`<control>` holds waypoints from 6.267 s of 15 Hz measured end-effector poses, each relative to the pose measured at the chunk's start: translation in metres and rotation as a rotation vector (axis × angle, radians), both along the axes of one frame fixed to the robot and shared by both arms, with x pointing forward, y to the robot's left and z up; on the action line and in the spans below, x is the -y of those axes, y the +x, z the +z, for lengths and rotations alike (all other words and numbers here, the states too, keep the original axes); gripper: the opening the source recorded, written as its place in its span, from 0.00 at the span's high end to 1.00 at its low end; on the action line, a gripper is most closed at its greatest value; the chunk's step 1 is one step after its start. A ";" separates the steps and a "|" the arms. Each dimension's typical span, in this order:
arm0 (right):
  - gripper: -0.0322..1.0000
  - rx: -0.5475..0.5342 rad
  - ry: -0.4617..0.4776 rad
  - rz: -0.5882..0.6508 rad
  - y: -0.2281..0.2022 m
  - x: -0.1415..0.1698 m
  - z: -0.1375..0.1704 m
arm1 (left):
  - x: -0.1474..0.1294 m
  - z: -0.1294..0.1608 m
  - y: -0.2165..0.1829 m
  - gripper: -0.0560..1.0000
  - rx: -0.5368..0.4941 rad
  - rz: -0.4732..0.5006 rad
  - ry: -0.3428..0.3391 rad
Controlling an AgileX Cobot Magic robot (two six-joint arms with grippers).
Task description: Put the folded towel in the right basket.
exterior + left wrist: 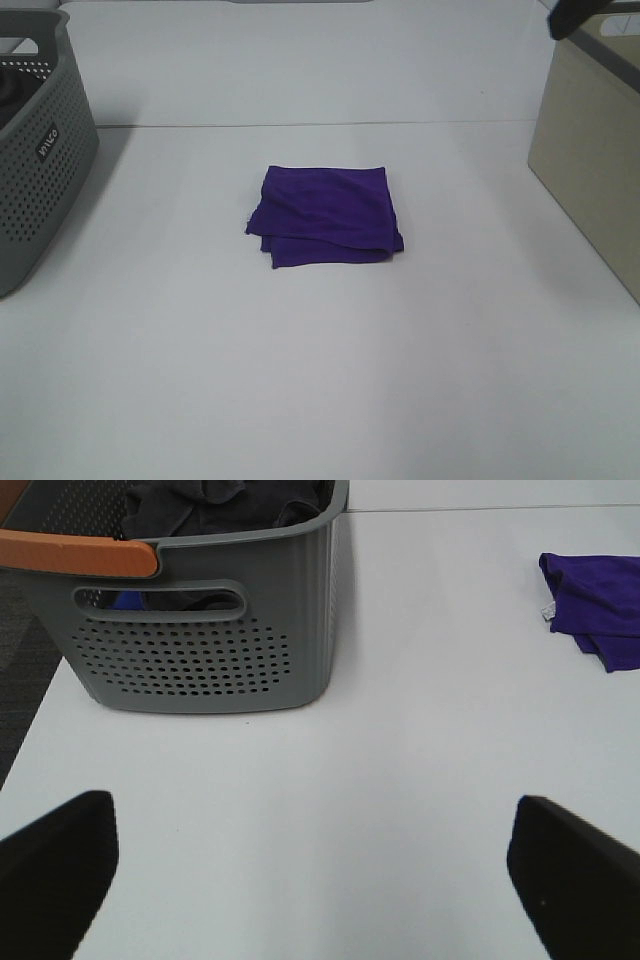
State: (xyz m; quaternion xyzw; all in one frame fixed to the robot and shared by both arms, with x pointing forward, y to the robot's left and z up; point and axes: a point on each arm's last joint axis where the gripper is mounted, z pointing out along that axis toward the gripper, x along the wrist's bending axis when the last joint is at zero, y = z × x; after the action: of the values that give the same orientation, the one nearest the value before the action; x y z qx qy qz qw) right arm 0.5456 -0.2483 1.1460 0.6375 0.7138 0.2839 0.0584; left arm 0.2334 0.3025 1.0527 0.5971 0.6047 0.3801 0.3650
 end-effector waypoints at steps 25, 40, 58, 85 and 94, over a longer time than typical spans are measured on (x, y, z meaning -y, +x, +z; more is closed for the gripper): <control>0.10 -0.381 0.146 0.053 0.174 -0.101 -0.266 | 0.000 0.000 0.000 0.01 0.000 0.000 0.000; 0.93 -0.307 0.192 0.202 0.131 -0.235 -0.289 | 0.000 0.000 0.000 0.01 0.000 0.000 0.000; 0.93 0.236 -0.146 -0.480 0.119 0.170 0.044 | 0.000 0.000 0.000 0.01 0.000 0.000 0.000; 0.03 0.174 -0.104 0.029 -0.006 0.000 0.054 | 0.000 0.000 0.000 0.01 0.000 0.000 0.000; 0.03 0.355 -0.137 -0.018 -0.246 0.031 -0.038 | 0.000 0.000 0.000 0.01 0.000 0.000 0.000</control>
State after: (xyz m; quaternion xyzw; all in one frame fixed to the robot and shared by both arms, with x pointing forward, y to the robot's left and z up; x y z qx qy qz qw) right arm 0.2993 -0.2794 1.1080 0.5783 0.7043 0.3421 0.2292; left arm 0.2334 0.3025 1.0527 0.5971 0.6047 0.3801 0.3650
